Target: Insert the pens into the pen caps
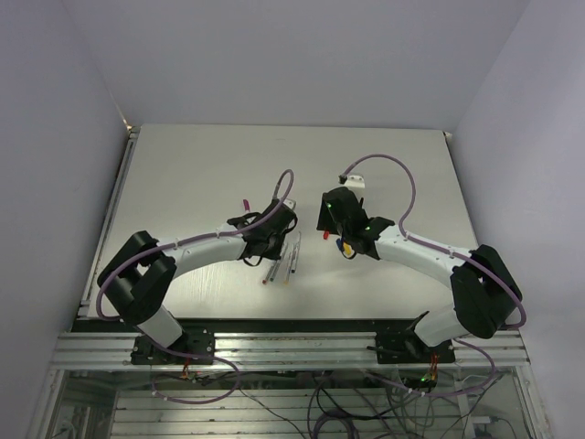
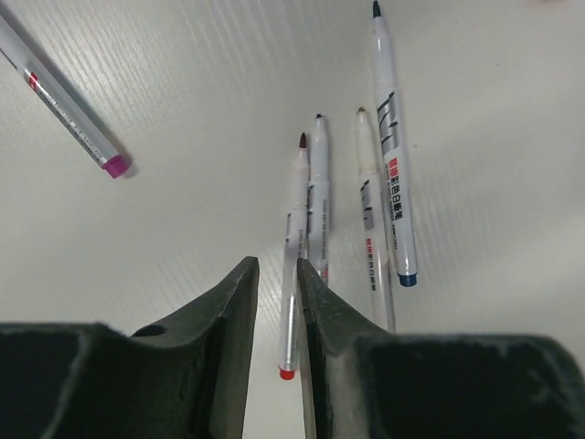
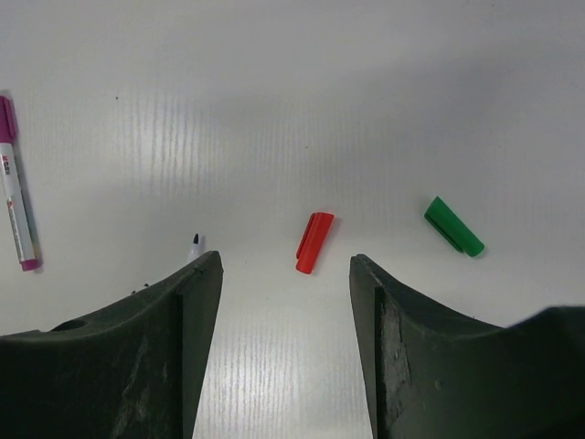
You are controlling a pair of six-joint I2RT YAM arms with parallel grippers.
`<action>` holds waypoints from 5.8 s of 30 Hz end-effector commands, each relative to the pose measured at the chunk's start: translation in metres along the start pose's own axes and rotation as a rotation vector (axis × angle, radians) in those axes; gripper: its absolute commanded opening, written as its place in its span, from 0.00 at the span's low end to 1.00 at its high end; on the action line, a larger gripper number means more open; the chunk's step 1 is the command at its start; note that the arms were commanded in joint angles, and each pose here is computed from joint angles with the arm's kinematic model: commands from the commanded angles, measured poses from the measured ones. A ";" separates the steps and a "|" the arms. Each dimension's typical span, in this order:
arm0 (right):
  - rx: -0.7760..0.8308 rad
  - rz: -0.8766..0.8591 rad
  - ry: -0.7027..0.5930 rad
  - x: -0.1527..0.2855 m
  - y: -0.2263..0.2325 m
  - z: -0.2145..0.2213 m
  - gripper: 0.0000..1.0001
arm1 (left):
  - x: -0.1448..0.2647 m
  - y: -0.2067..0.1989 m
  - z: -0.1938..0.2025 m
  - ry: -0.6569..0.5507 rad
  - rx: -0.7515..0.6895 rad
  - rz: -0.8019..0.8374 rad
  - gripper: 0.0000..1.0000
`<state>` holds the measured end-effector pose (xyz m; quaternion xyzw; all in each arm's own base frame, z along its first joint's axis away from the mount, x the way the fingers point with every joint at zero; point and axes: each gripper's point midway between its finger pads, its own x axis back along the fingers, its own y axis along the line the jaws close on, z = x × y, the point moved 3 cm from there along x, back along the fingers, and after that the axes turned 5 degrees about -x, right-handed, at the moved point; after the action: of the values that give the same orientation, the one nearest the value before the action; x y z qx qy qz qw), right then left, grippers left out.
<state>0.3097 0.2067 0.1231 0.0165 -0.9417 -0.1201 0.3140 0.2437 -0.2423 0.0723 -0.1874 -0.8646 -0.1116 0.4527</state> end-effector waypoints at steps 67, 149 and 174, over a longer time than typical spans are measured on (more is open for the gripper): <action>-0.033 -0.030 0.031 -0.003 0.004 0.012 0.58 | -0.027 0.006 0.064 0.220 -0.030 -0.104 0.27; -0.018 0.218 0.297 -0.074 -0.029 0.076 0.00 | 0.049 0.016 0.004 -0.191 0.129 -0.022 0.07; -0.064 -0.434 -0.268 0.052 0.055 -0.093 0.00 | 0.100 -0.031 -0.059 -0.514 0.118 0.360 0.07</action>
<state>0.3319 0.2281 0.2078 0.1320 -0.9449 -0.2024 0.2208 0.2192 -0.2506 0.1590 -0.2810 -0.9121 0.0407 0.2958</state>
